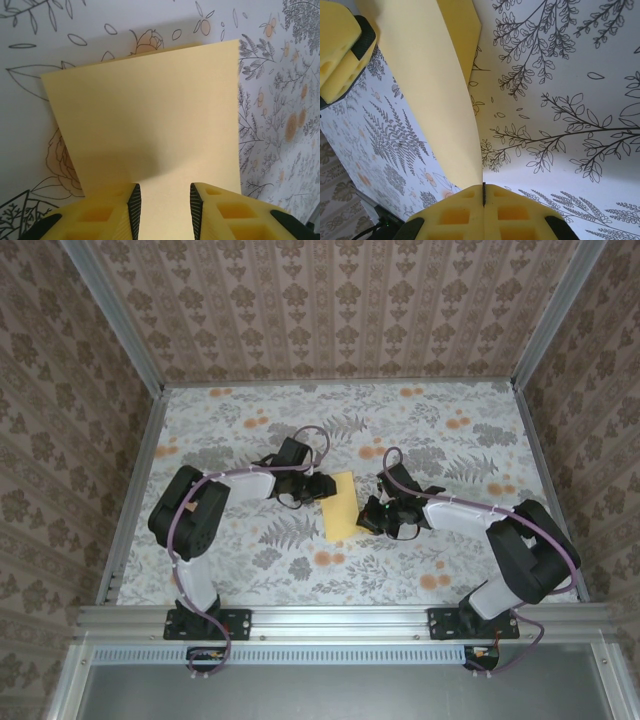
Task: Fold a paper plane with a square sheet of paper (pick it up from the middle)
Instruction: Third fold the triangle at the center of the table.
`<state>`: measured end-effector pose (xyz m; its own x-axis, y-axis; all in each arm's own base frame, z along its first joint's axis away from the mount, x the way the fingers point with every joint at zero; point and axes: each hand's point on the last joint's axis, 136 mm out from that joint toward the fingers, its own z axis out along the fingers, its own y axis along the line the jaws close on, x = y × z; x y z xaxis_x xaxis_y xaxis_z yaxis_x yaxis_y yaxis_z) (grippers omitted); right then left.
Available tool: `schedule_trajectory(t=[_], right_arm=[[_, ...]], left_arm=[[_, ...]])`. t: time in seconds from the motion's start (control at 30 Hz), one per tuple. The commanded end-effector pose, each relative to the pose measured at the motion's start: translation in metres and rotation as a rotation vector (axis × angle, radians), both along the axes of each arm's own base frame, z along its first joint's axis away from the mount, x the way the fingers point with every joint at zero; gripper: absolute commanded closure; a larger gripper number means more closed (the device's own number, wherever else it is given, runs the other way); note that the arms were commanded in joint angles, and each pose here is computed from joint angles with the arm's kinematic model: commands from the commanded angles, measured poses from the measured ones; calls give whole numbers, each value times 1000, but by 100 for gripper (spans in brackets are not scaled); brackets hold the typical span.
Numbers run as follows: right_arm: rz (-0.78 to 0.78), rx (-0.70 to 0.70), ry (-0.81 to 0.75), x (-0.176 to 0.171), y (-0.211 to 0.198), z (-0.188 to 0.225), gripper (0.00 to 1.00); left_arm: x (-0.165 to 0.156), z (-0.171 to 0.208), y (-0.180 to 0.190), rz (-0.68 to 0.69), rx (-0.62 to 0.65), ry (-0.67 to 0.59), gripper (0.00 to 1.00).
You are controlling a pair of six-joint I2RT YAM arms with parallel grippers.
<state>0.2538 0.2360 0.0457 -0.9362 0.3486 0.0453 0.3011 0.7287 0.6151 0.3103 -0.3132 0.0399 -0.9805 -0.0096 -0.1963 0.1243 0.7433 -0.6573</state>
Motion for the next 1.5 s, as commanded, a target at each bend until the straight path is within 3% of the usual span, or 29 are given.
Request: schedule_trajectory(t=[0.0,0.33,0.6,1.03,1.47], right_arm=[[-3,9,-11,7,6,9,100],[36,53,-37,29,31,14,100],[33,34,-65,46,41,6,100],[29,56,-92,57,55,-7,100],[19,37,-100,64,58,-16,100]], left_arm=[[-9,-11,0,-30,5,21,66],[-11,-21,5,-21,39,36,67],[17,27,11,43,-17,-118,67],[15,-15,10,23,20,1,76],[9,-29,15,19,68,36,77]])
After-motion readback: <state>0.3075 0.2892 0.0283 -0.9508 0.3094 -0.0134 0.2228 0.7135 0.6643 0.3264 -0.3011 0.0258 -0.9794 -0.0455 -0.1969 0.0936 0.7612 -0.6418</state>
